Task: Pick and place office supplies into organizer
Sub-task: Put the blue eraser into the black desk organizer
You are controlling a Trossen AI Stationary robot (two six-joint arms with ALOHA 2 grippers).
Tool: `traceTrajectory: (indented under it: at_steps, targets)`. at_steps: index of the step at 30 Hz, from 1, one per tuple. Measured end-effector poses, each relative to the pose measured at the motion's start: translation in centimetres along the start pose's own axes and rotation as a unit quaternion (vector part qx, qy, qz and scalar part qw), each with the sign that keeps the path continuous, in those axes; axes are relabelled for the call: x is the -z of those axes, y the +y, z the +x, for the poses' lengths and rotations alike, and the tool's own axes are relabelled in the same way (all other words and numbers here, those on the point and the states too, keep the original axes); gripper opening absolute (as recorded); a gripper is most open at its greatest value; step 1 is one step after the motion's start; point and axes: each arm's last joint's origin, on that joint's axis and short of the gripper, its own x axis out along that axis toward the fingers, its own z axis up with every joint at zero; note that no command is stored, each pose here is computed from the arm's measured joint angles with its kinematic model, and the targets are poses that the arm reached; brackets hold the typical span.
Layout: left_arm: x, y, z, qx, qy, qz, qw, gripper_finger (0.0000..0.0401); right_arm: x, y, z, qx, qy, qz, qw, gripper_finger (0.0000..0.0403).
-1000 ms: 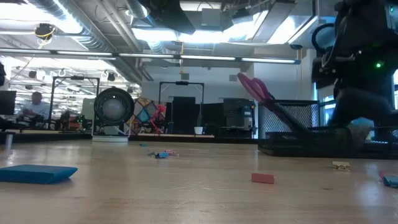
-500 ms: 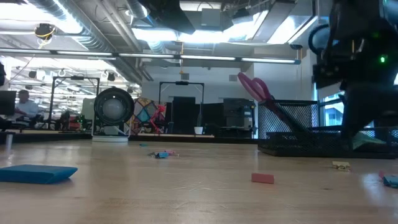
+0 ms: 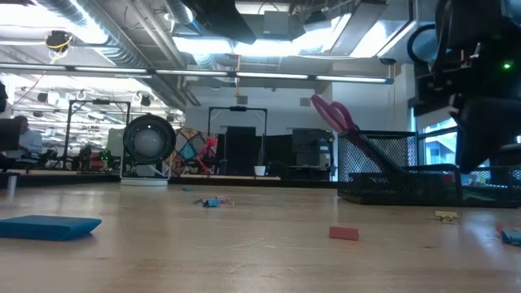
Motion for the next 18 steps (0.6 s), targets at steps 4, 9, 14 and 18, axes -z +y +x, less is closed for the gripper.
traceTrajectory:
  at_steps: [4, 9, 14, 18]
  targets:
    - [0.0, 0.0, 0.0, 0.000, 0.000, 0.000, 1.000, 0.0102, 0.0, -0.1, 0.0, 0.001, 0.001, 0.010, 1.000, 0.0186]
    - [0.0, 0.0, 0.0, 0.000, 0.000, 0.000, 1.000, 0.0102, -0.7, 0.1, -1.1, -0.021, -0.006, 0.031, 0.999, 0.0189]
    - [0.0, -0.1, 0.0, 0.017, -0.002, 0.000, 1.000, 0.0102, -2.2, -0.2, -4.3, -0.070, -0.035, 0.031, 0.996, 0.0189]
    - [0.1, -0.3, 0.0, 0.042, -0.001, -0.002, 0.999, 0.0102, -3.2, -1.2, -7.3, -0.117, -0.078, 0.036, 0.989, 0.0189]
